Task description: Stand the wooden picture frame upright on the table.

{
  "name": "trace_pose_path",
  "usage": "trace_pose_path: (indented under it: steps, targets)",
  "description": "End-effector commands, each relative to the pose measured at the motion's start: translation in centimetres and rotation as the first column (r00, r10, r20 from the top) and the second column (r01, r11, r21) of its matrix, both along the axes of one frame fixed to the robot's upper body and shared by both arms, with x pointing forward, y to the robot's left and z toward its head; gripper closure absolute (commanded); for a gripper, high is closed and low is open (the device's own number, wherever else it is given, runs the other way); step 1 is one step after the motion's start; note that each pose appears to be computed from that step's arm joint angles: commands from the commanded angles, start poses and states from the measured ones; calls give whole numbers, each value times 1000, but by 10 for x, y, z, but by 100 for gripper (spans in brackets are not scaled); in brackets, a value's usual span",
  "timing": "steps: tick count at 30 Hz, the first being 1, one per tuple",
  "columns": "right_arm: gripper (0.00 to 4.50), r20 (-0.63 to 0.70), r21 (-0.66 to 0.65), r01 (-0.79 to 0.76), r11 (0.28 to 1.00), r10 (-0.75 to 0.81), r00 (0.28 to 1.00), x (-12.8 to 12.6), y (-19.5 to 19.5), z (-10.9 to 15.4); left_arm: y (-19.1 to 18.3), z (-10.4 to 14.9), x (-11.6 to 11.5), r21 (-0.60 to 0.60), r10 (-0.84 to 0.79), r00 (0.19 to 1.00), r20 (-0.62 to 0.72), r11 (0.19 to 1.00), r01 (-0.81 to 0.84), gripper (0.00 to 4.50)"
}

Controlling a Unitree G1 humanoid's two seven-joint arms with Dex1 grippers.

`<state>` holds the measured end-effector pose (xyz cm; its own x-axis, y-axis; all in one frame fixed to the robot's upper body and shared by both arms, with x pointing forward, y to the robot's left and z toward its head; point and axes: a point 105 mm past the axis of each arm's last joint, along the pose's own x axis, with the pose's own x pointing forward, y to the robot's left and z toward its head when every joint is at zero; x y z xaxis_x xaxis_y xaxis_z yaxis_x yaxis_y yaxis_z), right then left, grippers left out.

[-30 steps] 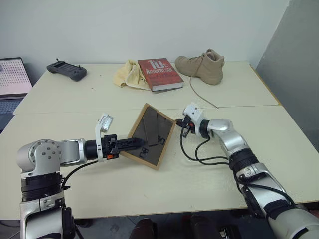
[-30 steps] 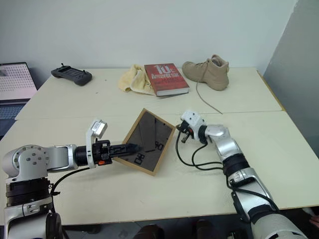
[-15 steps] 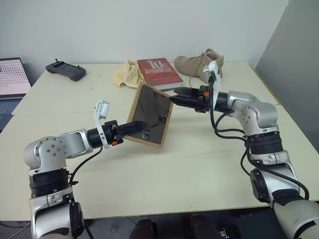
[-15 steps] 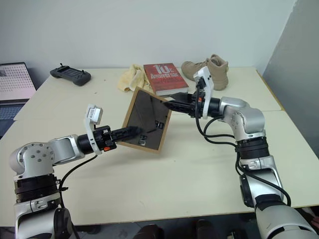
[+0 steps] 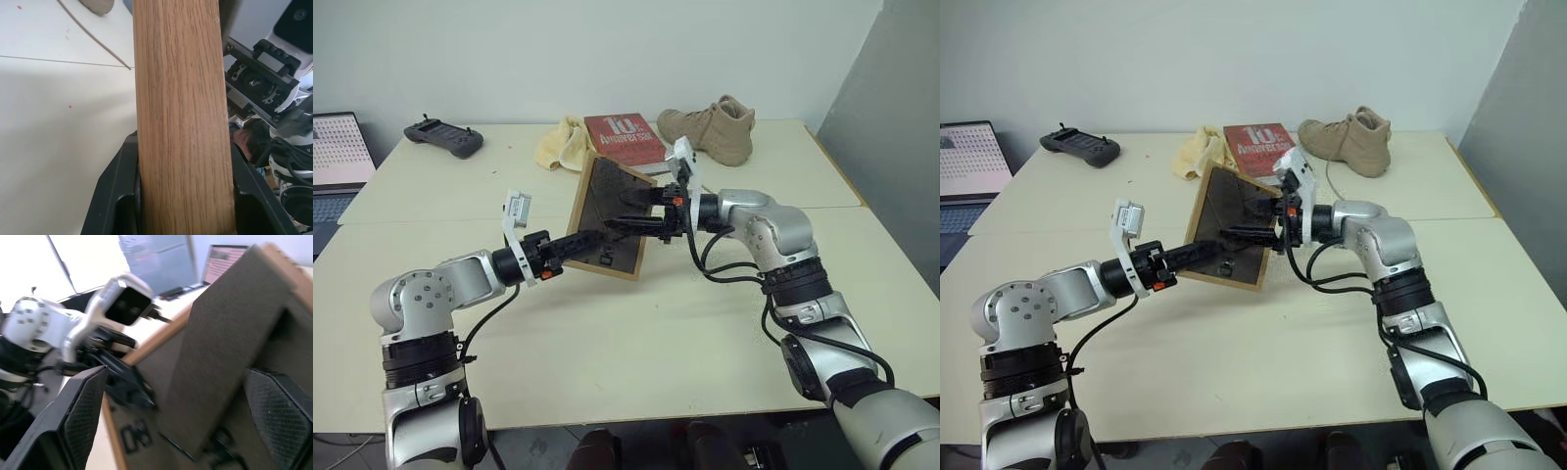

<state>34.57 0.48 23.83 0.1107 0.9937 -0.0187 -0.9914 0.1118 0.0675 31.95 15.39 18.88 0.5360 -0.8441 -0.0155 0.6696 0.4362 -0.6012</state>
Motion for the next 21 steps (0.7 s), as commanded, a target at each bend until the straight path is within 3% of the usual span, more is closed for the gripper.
trace_pose_path:
  steps: [1, 5, 8, 11, 14, 17, 19, 21]
  targets:
    - [3, 23, 67, -166, 984, 165, 986, -34, -2, 24, -1, 12, -3, -27, -1, 998, 60, 1000, 3, 320]
    - [3, 7, 34, -141, 989, 141, 990, -37, -15, 17, 0, 11, -4, -57, 6, 999, 37, 998, -4, 320]
    - [3, 43, 11, 21, 1000, -21, 999, -16, -33, 13, 0, 8, -4, -99, -12, 999, -50, 995, 6, 320]
    - [3, 165, -72, 167, 983, -153, 974, 0, -60, 3, 0, 5, -5, -167, -46, 988, -149, 986, 20, 320]
    - [3, 375, -143, 305, 942, -234, 897, 7, -93, -5, 4, 7, -10, -224, -95, 971, -218, 974, 45, 320]
    - [3, 600, -183, 401, 898, -222, 769, 9, -110, -20, 6, 2, -21, -231, -145, 954, -262, 969, 84, 320]
    - [3, 807, -195, 458, 868, -123, 578, 9, -113, -29, 7, 0, -24, -246, -167, 943, -288, 965, 96, 320]
    - [3, 939, -152, 505, 849, -34, 341, 12, -107, -32, 8, 0, -24, -268, -179, 934, -310, 959, 95, 320]
